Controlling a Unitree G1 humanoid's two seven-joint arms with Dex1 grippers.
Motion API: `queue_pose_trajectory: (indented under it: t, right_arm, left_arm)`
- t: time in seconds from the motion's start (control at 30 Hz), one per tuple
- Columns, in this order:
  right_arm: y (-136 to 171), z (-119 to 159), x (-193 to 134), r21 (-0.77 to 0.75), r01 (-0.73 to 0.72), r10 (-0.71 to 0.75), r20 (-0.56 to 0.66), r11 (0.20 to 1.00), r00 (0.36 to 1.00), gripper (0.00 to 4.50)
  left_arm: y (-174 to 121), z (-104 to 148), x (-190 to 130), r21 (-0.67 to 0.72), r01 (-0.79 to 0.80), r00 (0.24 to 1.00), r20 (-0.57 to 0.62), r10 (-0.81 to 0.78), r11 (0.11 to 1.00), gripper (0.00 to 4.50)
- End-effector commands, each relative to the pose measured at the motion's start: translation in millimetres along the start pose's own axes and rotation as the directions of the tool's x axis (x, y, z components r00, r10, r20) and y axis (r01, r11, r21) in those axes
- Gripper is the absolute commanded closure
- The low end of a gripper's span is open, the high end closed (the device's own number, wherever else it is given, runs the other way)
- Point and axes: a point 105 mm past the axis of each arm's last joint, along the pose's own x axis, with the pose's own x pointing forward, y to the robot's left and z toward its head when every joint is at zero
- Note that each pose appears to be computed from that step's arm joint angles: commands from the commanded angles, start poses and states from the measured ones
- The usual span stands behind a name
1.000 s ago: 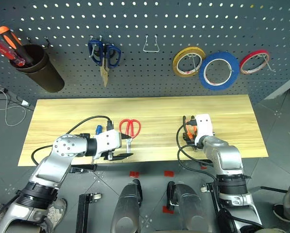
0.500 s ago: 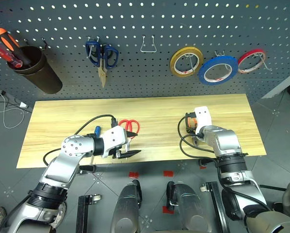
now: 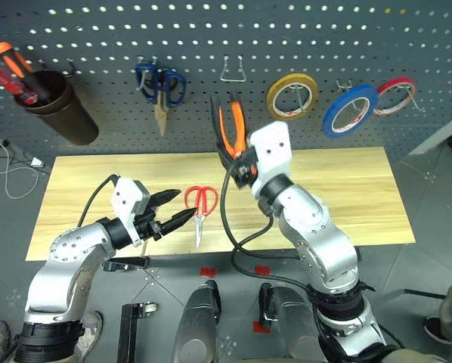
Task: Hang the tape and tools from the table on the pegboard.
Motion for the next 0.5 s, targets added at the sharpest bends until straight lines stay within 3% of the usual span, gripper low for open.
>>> queue_pose_trajectory:
  t: [0.03,0.17,0.33,0.5]
  right_arm:
    - [3.2,46.8,12.7,-0.047,0.022,-0.011,0.226,0.999,0.974,1.74]
    - [7.1,79.5,40.5,-0.133,0.015,0.037,0.380,0.991,0.924,1.74]
    - [-2.4,91.8,64.7,-0.194,0.044,0.049,0.452,0.980,0.891,1.74]
    - [-18.8,94.5,89.2,-0.258,0.101,0.038,0.483,0.961,0.875,1.74]
  left_arm:
    - [0.2,16.2,-3.2,0.022,-0.034,0.999,0.037,0.033,0.999,1.23]
    - [11.7,39.6,8.1,0.056,-0.095,0.992,0.088,0.089,0.994,1.23]
    - [16.9,65.8,22.5,0.037,-0.112,0.982,0.158,0.105,0.993,1.23]
    - [17.6,70.1,36.4,0.064,-0.097,0.990,0.108,0.090,0.993,1.23]
